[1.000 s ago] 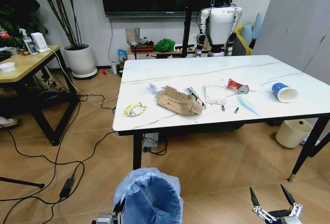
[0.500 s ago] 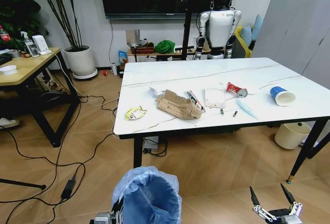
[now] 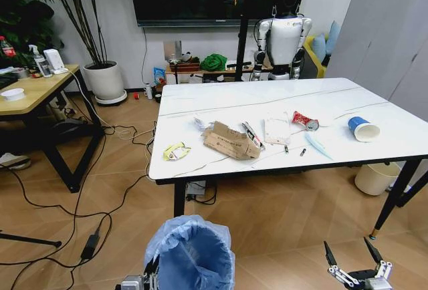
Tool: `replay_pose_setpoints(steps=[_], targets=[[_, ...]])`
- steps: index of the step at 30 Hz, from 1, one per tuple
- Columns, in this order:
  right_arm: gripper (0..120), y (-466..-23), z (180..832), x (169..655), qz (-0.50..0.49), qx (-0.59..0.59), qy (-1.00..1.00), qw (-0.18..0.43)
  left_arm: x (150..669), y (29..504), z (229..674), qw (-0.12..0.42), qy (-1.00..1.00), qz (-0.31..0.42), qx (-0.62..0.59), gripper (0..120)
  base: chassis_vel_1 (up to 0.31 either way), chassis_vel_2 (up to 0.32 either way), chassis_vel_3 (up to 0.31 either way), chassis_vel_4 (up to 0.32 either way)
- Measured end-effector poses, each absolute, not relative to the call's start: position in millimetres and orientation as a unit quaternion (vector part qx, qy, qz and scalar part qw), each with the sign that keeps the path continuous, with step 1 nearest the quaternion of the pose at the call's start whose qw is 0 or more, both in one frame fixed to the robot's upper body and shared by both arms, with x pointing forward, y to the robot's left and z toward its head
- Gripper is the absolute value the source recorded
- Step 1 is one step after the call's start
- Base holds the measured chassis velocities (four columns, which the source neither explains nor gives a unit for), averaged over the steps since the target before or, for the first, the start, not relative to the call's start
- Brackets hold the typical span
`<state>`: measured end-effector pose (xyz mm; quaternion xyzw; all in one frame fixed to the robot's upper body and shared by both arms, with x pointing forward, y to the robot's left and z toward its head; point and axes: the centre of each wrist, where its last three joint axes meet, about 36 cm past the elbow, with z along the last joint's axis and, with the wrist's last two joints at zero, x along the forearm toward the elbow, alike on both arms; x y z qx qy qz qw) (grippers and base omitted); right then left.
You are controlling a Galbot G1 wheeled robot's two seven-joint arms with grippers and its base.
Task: Pick up the trash bin and place the trash from the table into it.
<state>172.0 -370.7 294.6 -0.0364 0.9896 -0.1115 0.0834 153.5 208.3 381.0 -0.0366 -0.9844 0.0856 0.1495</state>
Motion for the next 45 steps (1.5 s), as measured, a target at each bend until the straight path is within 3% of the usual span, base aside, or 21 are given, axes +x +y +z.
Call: replay_pose_setpoints(steps=[45], targets=[[100,-371.8,296.9,174.4,-0.111,-0.038,0.989,0.086,152.7,204.0,382.7,0.151,-0.983,0.099,-0.038,0,0.0,0.0,0.0,0.0]])
